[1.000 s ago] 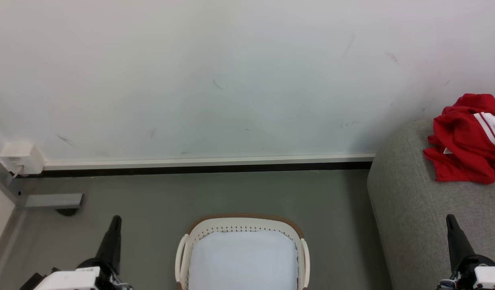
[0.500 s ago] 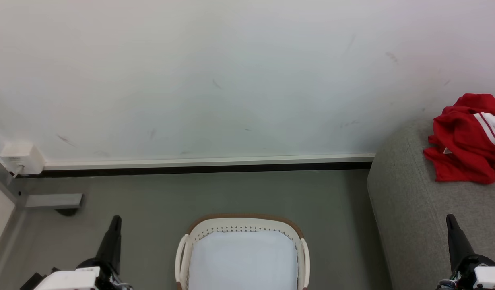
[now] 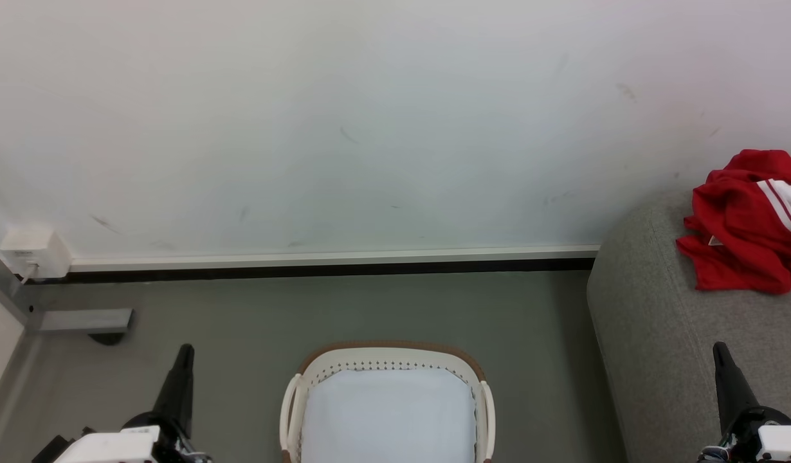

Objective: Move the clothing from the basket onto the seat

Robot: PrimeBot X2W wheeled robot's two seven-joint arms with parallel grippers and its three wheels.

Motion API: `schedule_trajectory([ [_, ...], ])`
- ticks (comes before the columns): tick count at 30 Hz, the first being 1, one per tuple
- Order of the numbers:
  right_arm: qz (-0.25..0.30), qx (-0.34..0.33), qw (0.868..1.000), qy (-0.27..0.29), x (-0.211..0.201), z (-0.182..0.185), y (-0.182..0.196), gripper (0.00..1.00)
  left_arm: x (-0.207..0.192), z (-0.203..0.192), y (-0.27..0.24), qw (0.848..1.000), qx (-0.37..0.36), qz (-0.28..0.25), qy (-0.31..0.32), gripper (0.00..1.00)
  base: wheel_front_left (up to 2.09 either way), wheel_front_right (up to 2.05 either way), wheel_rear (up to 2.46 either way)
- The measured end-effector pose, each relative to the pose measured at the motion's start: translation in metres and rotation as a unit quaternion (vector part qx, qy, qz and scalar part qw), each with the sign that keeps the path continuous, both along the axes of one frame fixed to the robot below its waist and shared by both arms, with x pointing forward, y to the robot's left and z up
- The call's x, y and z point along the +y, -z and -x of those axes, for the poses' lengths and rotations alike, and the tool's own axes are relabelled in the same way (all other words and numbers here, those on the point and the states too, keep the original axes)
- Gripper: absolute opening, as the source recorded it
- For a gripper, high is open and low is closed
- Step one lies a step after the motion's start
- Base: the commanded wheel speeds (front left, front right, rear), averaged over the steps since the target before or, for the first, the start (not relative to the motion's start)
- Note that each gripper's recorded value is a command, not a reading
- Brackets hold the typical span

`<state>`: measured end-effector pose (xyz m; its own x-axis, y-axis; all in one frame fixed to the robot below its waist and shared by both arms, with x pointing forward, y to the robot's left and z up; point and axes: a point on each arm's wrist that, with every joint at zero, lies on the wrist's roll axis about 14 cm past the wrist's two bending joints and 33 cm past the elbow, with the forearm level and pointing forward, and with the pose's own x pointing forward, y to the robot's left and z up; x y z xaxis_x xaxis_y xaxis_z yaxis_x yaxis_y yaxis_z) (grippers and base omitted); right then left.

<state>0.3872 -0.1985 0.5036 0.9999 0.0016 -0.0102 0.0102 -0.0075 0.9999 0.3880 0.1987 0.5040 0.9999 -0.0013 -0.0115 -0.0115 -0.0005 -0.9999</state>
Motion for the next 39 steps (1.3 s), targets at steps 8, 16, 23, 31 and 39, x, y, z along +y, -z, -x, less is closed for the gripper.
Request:
schedule_trajectory([
  [8,0.000,0.000,1.000,0.000,0.0000,0.0000,0.0000,0.00,0.0000,0.0000,0.0000,1.000,0.000,0.000,0.000,0.00,0.00,0.00,0.00],
  [16,0.000,0.000,1.000,0.000,0.0000,0.0000,0.0000,0.00,0.0000,0.0000,-0.0001,1.000,0.000,0.000,0.000,0.00,0.00,0.00,0.00],
  [23,0.000,0.000,1.000,0.000,0.0000,0.0000,0.0000,0.00,0.0000,0.0000,-0.0001,1.000,0.000,0.000,0.000,0.00,0.00,0.00,0.00],
  [31,0.000,0.000,1.000,0.000,-0.0001,0.0000,0.0000,0.00,0.0000,0.0000,-0.0001,1.000,0.000,0.000,0.000,0.00,0.00,0.00,0.00],
  [39,0.000,0.000,1.000,0.000,-0.0001,0.0000,0.0000,0.00,0.0000,0.0000,-0.0001,1.000,0.000,0.000,0.000,0.00,0.00,0.00,0.00],
])
